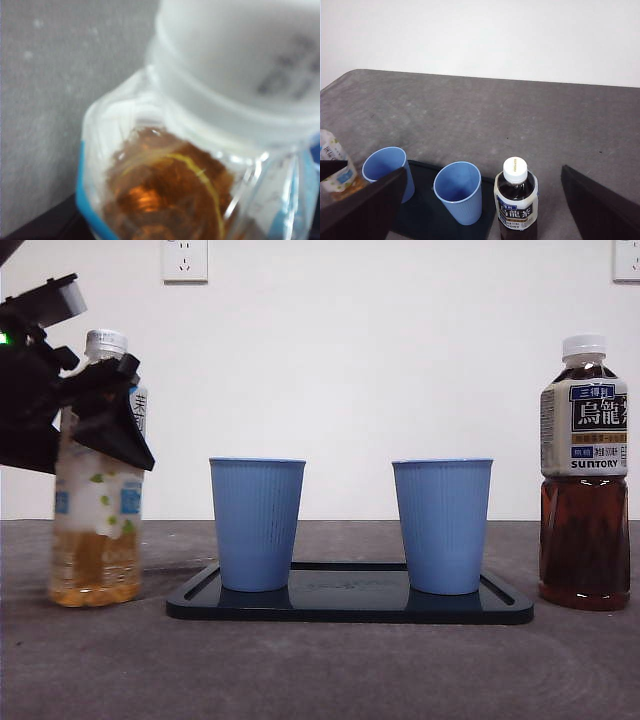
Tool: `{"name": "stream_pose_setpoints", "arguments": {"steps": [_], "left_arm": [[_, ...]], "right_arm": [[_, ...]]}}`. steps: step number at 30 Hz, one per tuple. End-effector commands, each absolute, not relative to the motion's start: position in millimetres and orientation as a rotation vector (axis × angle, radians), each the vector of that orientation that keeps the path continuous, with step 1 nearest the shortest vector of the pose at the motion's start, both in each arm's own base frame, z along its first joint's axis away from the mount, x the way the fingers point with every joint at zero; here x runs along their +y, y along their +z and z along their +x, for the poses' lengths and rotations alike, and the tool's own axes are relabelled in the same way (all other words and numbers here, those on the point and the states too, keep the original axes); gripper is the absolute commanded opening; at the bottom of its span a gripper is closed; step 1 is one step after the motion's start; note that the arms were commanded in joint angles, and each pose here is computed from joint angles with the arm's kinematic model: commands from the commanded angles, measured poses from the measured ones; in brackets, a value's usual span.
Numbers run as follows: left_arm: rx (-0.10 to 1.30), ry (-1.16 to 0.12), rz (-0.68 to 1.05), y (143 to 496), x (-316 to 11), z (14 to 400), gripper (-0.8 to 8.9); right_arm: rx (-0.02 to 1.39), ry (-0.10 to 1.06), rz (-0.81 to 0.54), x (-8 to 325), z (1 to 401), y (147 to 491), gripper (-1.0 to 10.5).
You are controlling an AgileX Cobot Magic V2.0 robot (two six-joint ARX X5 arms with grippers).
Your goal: Pour the drink into the cup
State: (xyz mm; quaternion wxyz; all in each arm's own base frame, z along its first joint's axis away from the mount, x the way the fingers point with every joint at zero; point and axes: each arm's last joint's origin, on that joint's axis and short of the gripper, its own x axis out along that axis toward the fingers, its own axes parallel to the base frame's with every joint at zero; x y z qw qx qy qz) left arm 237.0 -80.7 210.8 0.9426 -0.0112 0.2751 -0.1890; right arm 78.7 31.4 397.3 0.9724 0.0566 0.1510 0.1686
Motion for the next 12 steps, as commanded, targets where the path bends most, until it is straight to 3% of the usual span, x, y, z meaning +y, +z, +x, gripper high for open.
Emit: {"name": "stream_pose_setpoints", "arguments": {"steps": [1, 7, 12], "left_arm": [[0.557, -0.413, 0.028, 239.3, -85.3, 240.5, 2.35], [0.702, -0.456, 0.145, 276.1, -94.9, 237.5, 2.35], [0.808, -0.375, 0.305, 304.2, -103.8, 239.3, 2.35]], "right_arm": [[0.289, 0.351, 0.128, 31.6, 77.6, 402.9, 4.9], [0.296, 0.407, 0.134, 33.1, 77.0, 402.9, 4.9], [0.298, 0.428, 0.136, 33.6, 76.6, 403.0, 4.9]]}}
